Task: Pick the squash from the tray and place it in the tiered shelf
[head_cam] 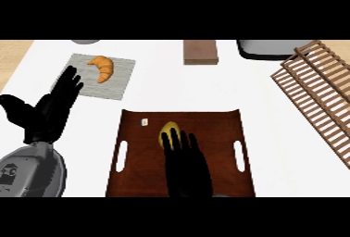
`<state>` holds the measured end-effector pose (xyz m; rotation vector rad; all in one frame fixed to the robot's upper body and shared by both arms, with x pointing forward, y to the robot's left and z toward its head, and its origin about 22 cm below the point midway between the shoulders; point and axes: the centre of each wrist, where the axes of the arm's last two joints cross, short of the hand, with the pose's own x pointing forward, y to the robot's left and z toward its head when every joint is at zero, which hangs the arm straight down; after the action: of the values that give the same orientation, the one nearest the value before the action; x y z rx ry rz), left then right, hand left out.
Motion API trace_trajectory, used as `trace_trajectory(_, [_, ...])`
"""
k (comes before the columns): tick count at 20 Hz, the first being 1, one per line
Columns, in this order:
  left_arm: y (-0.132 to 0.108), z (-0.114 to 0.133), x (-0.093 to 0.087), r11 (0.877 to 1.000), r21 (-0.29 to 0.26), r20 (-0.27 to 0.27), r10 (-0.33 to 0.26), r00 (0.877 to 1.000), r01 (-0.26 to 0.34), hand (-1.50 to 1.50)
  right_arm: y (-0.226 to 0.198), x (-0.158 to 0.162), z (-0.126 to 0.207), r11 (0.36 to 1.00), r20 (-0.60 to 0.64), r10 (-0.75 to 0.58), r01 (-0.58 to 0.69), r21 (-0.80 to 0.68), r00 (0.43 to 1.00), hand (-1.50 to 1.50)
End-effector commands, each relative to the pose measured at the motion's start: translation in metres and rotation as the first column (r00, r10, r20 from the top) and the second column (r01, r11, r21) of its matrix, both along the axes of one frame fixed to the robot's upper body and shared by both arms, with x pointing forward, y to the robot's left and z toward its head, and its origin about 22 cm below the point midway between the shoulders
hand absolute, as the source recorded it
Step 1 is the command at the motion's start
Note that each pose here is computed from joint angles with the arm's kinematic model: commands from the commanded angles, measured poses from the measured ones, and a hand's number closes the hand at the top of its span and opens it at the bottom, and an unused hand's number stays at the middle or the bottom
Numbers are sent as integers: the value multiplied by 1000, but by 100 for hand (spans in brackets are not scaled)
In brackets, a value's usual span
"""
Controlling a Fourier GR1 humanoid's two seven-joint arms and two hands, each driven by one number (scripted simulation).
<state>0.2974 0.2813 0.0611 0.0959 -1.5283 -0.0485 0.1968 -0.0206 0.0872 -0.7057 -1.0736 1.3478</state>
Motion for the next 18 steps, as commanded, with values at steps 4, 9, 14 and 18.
trace_trajectory(4, [-9, -6, 2, 1000, -16, -19, 5, 1000, -5, 0, 15, -5, -18, 981, -50, -128, 119, -152, 991, -150])
trace_trajectory(9, [4, -5, -7, 1000, 11, 12, -15, 1000, 15, 0, 15, -10, -17, 982, -40, -146, 140, -127, 989, -150])
trace_trajectory(14, [-5, 8, 0, 1000, -3, -3, -6, 1000, 6, 0, 6, -8, -15, 981, -32, -149, 144, -129, 988, -150])
trace_trajectory(18, [3, 21, 8, 1000, -1, -1, -6, 1000, 6, 0, 13, -5, -50, 980, -49, -143, 135, -149, 988, -150])
